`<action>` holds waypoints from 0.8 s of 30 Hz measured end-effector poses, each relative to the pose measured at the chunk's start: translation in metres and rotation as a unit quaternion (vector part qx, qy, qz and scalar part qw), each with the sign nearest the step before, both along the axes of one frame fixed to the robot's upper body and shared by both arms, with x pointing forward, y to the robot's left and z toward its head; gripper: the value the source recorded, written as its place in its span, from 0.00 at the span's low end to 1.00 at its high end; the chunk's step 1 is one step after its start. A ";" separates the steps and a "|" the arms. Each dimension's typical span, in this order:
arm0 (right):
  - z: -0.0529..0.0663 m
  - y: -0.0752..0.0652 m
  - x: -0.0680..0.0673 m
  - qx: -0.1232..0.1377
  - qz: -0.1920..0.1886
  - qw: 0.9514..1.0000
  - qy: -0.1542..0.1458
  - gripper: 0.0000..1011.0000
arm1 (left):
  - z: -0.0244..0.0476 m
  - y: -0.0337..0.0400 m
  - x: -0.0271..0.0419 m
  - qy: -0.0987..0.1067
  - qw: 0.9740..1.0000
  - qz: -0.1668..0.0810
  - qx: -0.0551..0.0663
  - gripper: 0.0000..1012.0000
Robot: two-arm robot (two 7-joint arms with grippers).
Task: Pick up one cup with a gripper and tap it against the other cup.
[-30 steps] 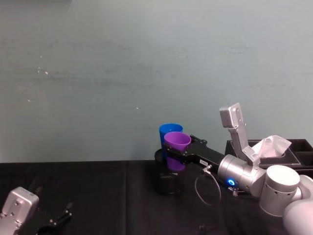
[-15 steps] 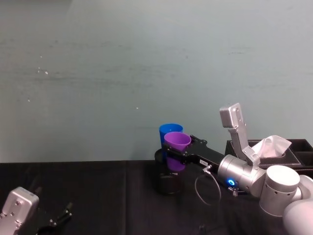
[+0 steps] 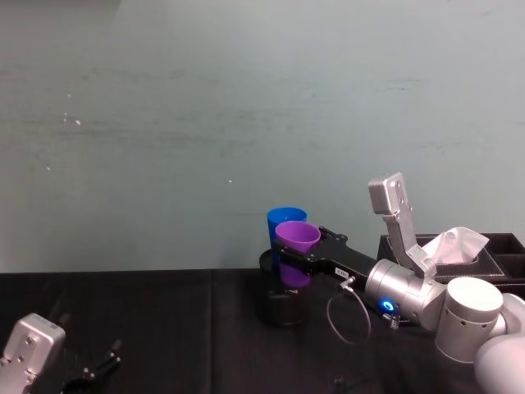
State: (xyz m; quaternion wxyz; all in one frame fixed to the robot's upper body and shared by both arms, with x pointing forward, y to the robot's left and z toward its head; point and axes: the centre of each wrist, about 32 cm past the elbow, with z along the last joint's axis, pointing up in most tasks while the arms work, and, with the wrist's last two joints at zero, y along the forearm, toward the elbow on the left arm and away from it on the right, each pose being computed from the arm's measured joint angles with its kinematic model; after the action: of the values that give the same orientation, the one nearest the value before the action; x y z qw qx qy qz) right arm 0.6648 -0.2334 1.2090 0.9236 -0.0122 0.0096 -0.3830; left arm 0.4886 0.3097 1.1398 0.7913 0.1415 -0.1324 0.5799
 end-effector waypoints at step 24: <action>0.000 0.000 0.000 0.000 0.000 1.000 0.000 0.74 | 0.0000 0.0000 0.0000 0.000 1.000 0.000 0.000 0.99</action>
State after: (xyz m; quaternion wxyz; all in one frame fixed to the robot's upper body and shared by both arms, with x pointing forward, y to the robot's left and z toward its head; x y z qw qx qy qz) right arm 0.6648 -0.2334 1.2090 0.9236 -0.0123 0.0096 -0.3830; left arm 0.4886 0.3097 1.1398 0.7913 0.1415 -0.1324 0.5799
